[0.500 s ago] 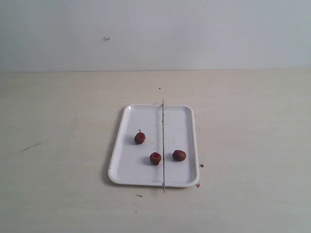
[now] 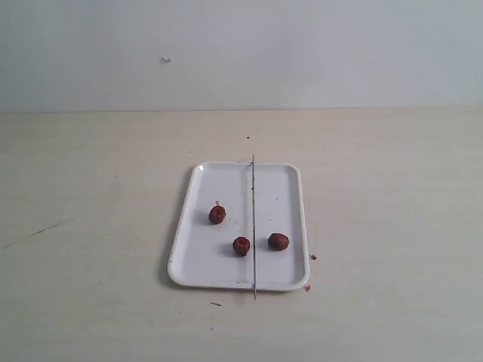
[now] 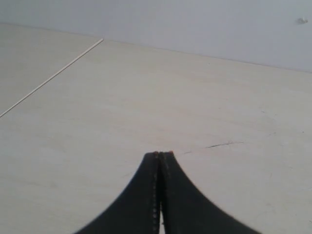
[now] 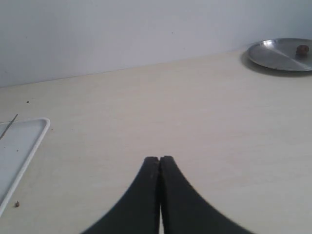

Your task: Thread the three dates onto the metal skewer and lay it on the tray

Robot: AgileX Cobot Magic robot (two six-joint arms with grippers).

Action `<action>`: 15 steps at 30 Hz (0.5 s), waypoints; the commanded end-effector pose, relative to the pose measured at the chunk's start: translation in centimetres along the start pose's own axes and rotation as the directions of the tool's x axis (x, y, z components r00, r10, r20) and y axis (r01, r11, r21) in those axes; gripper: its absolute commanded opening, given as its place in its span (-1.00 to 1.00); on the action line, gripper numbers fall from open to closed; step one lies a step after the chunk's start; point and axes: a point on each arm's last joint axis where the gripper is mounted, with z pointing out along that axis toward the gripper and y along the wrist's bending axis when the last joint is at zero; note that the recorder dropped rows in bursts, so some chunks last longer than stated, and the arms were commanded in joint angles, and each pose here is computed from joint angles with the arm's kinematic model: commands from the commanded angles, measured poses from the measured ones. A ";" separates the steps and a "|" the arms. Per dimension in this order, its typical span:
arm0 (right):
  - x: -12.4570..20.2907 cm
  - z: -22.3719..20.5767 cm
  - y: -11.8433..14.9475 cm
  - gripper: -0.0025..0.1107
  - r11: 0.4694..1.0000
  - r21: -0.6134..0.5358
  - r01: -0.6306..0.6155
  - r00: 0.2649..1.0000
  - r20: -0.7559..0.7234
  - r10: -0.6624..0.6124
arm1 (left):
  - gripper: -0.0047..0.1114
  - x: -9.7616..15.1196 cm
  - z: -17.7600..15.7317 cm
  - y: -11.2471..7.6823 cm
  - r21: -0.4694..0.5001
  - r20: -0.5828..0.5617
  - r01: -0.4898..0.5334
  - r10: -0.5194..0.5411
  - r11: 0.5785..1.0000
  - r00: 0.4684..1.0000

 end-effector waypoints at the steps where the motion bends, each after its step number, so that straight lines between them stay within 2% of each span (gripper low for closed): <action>1: 0.0 0.0 0.0 -0.96 1.000 0.002 0.004 1.000 0.014 -0.004 | -0.92 -0.1 0.0 0.0 -0.004 0.008 0.005 -0.005 1.000 1.000; 9: 0.0 0.0 0.0 -0.96 1.000 0.004 0.015 1.000 0.014 -0.015 | -0.92 -0.1 0.0 0.0 -0.004 0.008 0.005 -0.005 1.000 1.000; 15: -0.6 0.0 -0.6 -0.96 0.959 0.087 0.271 0.959 0.062 -0.276 | -0.92 -0.1 0.0 0.0 -0.004 0.008 0.005 -0.005 1.000 1.000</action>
